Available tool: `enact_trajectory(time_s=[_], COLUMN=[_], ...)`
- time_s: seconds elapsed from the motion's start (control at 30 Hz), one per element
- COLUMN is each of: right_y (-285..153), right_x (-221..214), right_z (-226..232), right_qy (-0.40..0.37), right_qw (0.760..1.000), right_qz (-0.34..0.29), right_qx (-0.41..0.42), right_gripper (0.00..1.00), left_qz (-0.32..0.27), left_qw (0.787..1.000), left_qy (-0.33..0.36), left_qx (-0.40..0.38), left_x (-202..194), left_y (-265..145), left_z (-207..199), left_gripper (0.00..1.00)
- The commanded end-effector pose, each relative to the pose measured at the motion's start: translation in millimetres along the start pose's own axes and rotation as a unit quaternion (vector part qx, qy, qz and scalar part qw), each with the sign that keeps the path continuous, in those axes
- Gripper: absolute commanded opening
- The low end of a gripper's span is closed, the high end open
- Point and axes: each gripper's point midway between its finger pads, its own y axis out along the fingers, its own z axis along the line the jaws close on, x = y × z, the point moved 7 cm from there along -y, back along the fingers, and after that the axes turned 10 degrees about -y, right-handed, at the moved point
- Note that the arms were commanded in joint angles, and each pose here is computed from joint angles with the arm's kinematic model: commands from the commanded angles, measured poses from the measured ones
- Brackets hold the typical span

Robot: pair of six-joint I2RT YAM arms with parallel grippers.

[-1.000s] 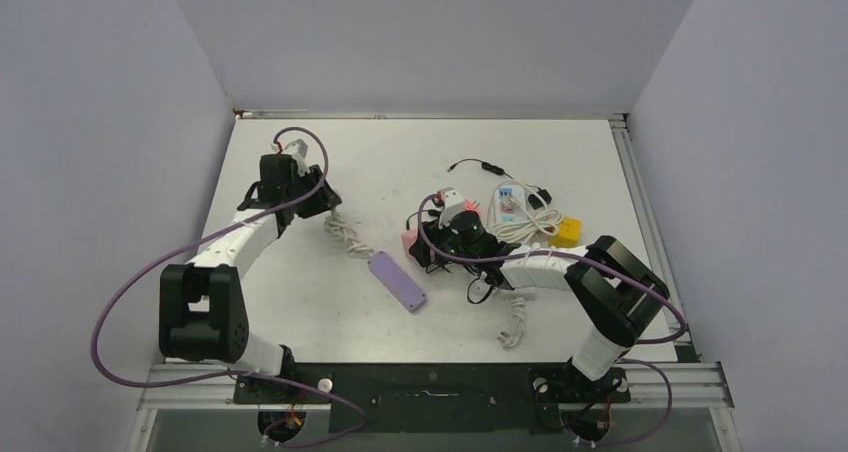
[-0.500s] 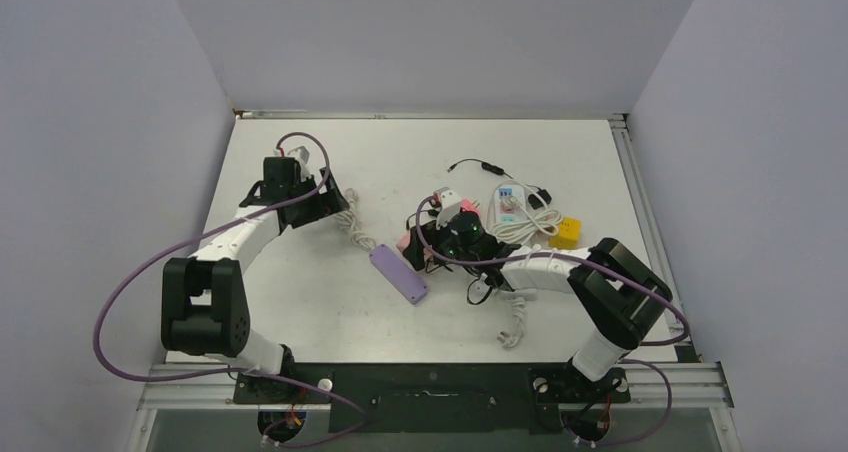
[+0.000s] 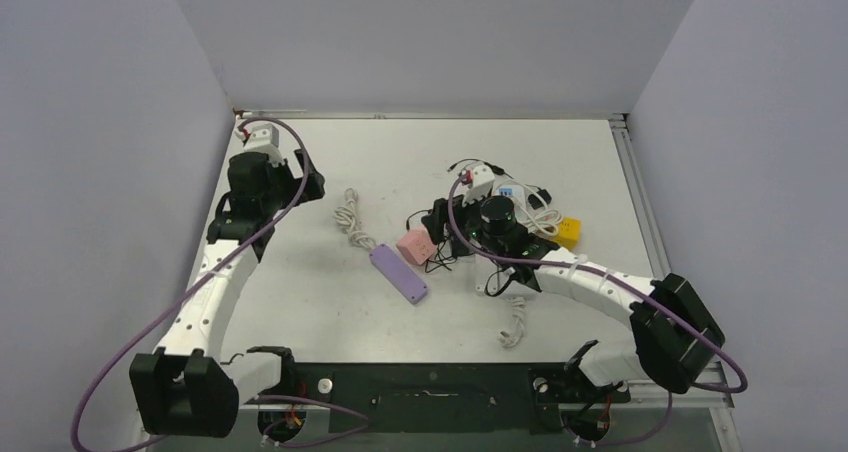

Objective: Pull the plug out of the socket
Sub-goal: Place the socket at the center of the board, then reset both arms

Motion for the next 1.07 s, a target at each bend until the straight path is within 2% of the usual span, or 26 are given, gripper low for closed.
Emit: enact_trajectory(time_s=[0.0,0.23,0.47,0.67,1.03], right_y=[-15.7,-71.5,-125.4,-148.3,-147.6], right_x=[16.7,22.6,40.1,43.0,42.0], right_z=[-52.2,-142.9,-162.3,-155.6,-156.4], right_qy=[0.017,0.080,0.048,0.028,0.025], right_qw=[0.994,0.962,0.923,0.913,0.914], right_qz=[0.006,-0.001,-0.080,-0.147,-0.136], right_qx=[-0.106,-0.263,-0.372,-0.379,-0.381], right_gripper=[0.90,0.90,0.90,0.90,0.90], left_qz=[-0.093,-0.191,-0.219,-0.207,-0.192], left_qw=[0.995,0.979,0.973,0.977,0.981], left_qy=[0.027,-0.002,-0.024,-0.021,-0.017], left_qx=[0.016,0.073,0.072,0.047,0.034], left_x=[26.4,39.3,27.3,17.2,16.8], left_y=[-30.6,-82.2,-110.0,-111.8,-108.0], left_z=[-0.2,12.4,19.9,18.2,13.8], left_gripper=[0.96,0.96,0.96,0.96,0.96])
